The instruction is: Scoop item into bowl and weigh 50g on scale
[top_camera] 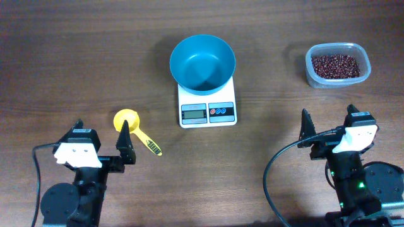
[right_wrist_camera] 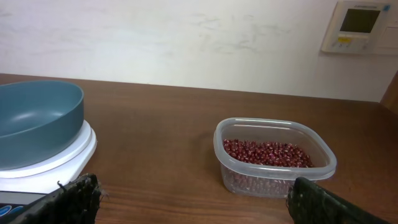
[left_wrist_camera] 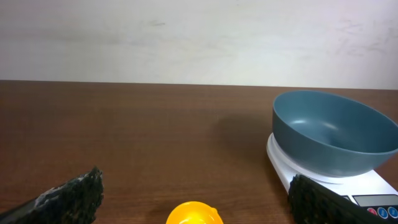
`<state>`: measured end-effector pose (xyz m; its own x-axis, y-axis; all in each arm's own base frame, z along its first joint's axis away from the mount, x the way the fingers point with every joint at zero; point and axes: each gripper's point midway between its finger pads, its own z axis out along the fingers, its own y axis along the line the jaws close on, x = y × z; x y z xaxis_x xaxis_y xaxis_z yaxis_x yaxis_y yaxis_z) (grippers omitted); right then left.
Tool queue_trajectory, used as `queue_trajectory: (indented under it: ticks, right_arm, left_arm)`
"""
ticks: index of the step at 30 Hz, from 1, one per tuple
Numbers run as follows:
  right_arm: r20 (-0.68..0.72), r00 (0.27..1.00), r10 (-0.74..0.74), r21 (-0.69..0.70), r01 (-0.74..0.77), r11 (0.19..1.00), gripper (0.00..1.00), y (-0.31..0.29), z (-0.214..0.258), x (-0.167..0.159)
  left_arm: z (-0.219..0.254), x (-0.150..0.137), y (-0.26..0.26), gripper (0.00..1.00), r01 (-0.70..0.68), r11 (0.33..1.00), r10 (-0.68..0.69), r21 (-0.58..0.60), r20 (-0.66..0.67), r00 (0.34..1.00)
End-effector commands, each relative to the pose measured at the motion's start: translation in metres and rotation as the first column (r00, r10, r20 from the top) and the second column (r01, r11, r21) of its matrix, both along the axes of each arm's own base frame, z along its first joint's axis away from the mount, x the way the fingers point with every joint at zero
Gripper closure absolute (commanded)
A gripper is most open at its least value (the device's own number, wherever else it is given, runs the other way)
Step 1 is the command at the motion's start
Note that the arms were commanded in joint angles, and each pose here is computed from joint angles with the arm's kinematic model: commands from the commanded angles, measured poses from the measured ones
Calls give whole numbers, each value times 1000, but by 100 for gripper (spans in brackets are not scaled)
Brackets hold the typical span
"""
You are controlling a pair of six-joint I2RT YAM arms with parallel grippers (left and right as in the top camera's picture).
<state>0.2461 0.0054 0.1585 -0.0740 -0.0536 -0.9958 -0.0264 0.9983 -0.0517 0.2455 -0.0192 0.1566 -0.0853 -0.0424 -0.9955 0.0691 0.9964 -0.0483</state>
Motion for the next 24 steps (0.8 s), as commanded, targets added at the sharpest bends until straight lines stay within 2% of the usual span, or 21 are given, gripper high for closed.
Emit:
queue_trajectory:
  ticks: [1,5,9,14,15,18,21,24]
  right_arm:
    - [-3,1000,12,9,-12,1000,1,3,-3,0]
    - [-3,1000,12,9,-12,1000,1,3,-3,0]
    - [-3,1000,12,9,-12,1000,1,3,-3,0]
    - [-3,1000,12,9,-12,1000,1,3,-3,0]
    - [-3,1000,12,9,-12,1000,1,3,-3,0]
    - [-3,1000,12,9,-12,1000,1,3,-3,0]
    - [-3,1000,12,9,-12,1000,1,3,-3,0]
    - [-3,1000,12,9,-12,1000,1,3,-3,0]
  left_arm:
    - [5,0,-2,1,12,1000,-12,-13,25,1000]
    - [25,-2,-11,1,61,998,-60,-18,81,995]
    - [84,-16,-7,1,51,997,-41,-62,154,987]
    - [140,-13,2,1,-6,998,11,-59,91,996]
    - [146,-8,2,1,-8,998,11,-55,48,999]
    - [142,12,0,1,-19,999,13,-29,-200,980]
    - [130,28,-1,1,-26,1000,25,5,-467,884]
    - [107,40,-2,1,-24,1000,31,21,-587,809]
